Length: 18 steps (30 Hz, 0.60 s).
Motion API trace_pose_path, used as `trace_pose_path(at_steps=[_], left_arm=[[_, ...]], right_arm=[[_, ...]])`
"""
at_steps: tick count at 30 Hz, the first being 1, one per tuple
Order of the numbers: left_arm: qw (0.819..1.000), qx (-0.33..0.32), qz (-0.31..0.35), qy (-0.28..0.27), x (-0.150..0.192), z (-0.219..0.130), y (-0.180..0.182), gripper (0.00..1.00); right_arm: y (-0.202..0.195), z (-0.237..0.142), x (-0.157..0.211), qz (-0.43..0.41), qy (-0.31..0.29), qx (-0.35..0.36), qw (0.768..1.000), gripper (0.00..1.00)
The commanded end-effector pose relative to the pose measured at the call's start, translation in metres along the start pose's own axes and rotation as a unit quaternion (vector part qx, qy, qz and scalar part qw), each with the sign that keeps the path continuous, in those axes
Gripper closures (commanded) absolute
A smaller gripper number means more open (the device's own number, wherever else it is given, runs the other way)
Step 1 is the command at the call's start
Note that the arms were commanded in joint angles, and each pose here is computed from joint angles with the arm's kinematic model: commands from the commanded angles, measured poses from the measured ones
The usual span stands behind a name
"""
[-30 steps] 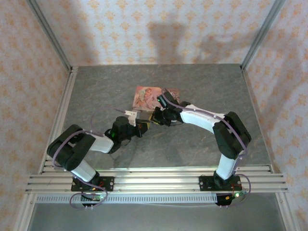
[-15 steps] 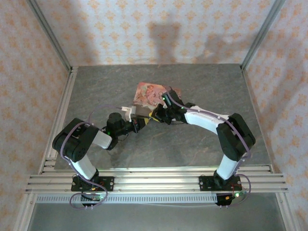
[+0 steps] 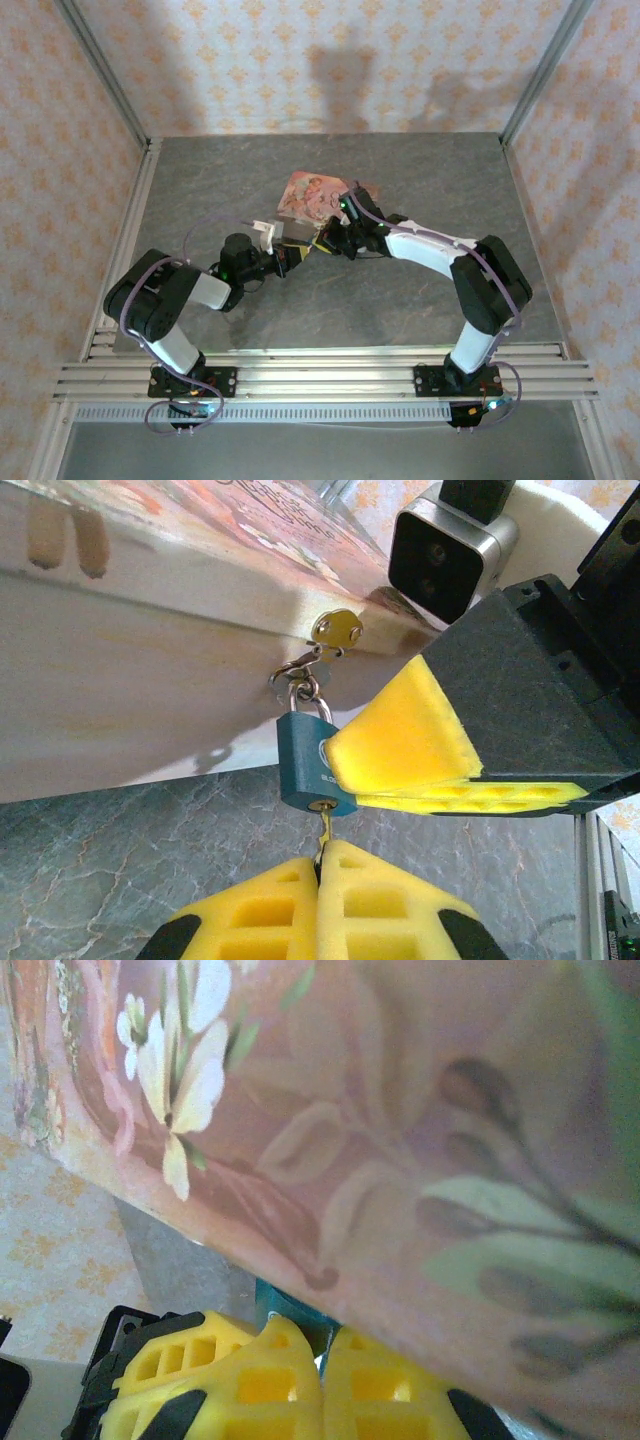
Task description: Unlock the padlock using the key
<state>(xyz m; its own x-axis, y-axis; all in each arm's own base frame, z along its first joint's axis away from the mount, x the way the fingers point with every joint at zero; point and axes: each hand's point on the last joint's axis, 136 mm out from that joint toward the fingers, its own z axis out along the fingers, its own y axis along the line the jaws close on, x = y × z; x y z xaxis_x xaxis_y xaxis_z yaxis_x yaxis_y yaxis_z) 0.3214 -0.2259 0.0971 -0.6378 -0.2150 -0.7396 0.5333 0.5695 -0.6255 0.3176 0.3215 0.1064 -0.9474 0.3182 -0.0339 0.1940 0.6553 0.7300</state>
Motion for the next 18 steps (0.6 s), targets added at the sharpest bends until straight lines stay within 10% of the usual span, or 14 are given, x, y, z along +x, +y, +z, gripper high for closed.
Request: trace_pose_path(at_steps=[1,18], left_arm=[[1.000,0.004,0.015,-0.007,-0.004,-0.003,-0.004,1.00],[0.999,0.006,-0.042,-0.005,0.004,0.004,0.005,1.00]], right_arm=[[0.007,-0.001,0.009,0.013,0.014,-0.031,0.999,1.00],[-0.021,0.006,0.009,0.014,-0.007,-0.002,1.000,1.00]])
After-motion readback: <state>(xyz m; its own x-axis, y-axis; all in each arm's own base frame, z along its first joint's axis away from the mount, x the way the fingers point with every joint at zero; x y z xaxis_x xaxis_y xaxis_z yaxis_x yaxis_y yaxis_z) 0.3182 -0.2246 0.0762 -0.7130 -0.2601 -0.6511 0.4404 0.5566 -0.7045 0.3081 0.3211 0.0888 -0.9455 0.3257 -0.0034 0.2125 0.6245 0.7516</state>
